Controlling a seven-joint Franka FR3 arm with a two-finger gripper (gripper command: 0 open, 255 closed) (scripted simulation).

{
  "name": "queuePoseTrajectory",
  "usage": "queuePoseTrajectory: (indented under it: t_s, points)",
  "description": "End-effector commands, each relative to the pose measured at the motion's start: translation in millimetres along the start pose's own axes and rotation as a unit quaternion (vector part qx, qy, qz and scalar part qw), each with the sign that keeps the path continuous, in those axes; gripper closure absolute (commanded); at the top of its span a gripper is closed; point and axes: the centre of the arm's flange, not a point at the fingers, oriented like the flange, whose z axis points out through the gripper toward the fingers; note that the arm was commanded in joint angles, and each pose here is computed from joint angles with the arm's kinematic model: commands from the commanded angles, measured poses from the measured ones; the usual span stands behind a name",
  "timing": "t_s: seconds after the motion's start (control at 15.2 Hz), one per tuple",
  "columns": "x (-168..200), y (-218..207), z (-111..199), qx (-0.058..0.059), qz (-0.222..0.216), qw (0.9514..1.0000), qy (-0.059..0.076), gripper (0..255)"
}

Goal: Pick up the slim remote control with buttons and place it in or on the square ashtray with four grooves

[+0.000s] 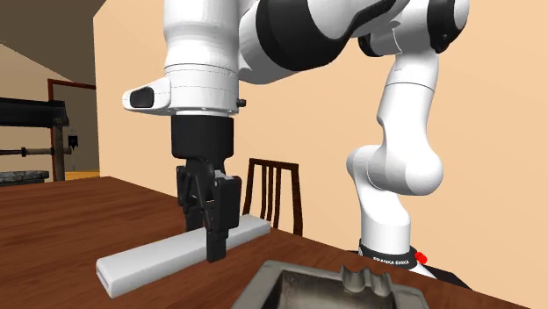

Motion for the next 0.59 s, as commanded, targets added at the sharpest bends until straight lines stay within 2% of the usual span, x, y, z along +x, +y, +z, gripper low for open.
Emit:
queuePoseTrajectory:
  t_s: [0.0,0.53]
  points:
    - [-1,1,-11,0.000,0.000,1.0000,0.000,255]
    - [-1,1,-53,0.000,0.000,1.0000,0.000,255]
